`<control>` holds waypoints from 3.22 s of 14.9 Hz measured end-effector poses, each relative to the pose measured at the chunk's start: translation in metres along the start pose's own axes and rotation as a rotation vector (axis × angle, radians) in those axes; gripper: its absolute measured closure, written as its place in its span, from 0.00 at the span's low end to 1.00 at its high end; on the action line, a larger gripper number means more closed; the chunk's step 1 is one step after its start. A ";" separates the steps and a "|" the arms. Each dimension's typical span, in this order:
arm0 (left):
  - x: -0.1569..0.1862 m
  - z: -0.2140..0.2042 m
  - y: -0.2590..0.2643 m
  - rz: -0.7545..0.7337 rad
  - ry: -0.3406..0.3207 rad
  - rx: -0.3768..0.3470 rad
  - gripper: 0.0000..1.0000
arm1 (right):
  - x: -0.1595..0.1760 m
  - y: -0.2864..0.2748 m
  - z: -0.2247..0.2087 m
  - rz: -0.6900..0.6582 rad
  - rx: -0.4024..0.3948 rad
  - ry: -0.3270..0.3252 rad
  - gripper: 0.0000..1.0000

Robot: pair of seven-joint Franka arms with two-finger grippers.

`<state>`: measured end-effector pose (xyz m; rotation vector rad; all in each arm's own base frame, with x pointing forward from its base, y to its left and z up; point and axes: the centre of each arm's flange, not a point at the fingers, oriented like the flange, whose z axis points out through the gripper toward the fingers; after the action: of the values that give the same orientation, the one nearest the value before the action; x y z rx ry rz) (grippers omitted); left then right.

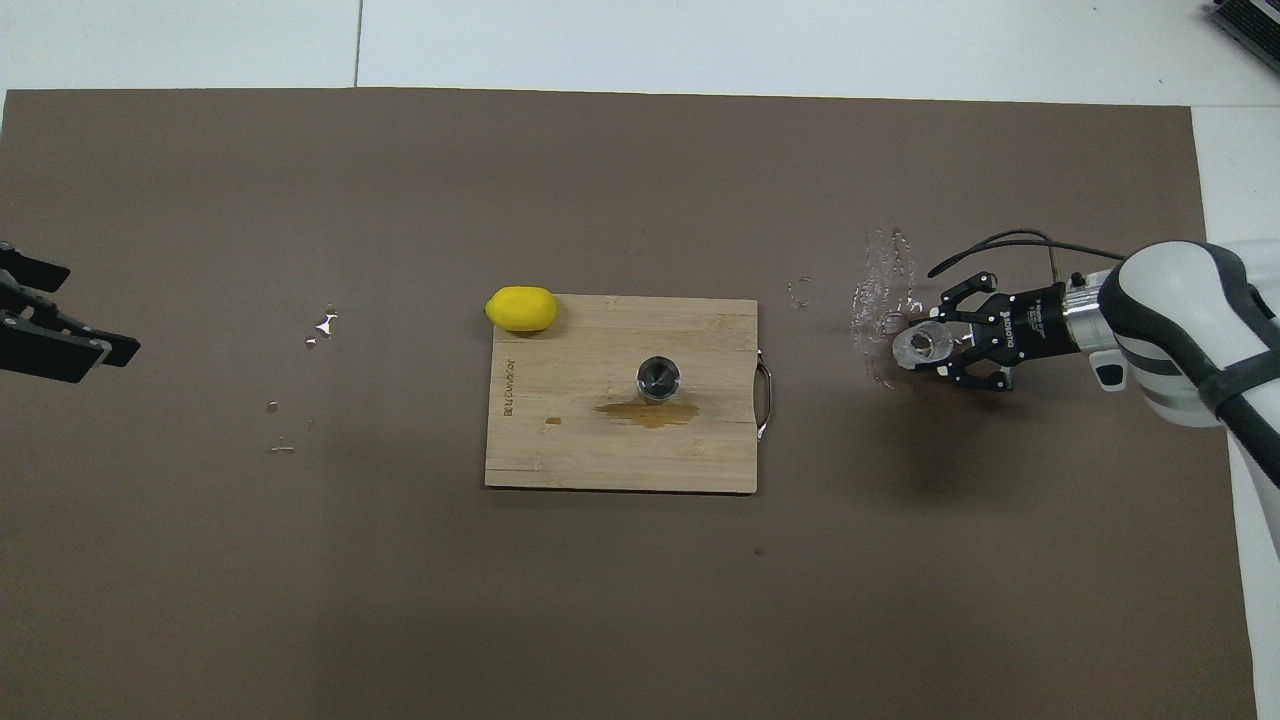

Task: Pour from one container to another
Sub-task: 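Lift the glass cup with the right gripper over the dark cup, then tilt the glass cup with the right gripper to pour into the dark cup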

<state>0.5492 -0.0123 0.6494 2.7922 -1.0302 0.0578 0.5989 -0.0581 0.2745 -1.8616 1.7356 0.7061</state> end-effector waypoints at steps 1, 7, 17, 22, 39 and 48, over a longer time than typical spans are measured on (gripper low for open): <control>-0.004 -0.002 -0.002 -0.036 -0.029 0.031 0.00 | -0.008 -0.001 -0.002 0.002 0.003 0.002 0.50; -0.007 -0.016 0.021 -0.363 -0.108 0.190 0.00 | -0.115 -0.012 0.015 0.042 -0.018 0.033 0.50; -0.013 -0.014 0.015 -0.434 -0.113 0.193 0.00 | -0.239 -0.008 0.062 0.081 -0.037 0.188 0.50; -0.011 -0.012 0.018 -0.427 -0.116 0.192 0.00 | -0.294 -0.004 0.082 0.084 -0.039 0.326 0.50; -0.038 0.009 0.007 -0.469 -0.109 0.200 0.00 | -0.409 0.035 0.142 -0.286 -0.009 0.767 0.50; -0.038 0.009 0.007 -0.469 -0.109 0.200 0.00 | -0.432 0.047 0.155 -0.449 0.016 0.900 0.50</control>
<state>0.5156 0.0048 0.6378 3.1721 -0.3798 -0.0541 0.5225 0.3624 0.4479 -2.6497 1.6288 -0.3938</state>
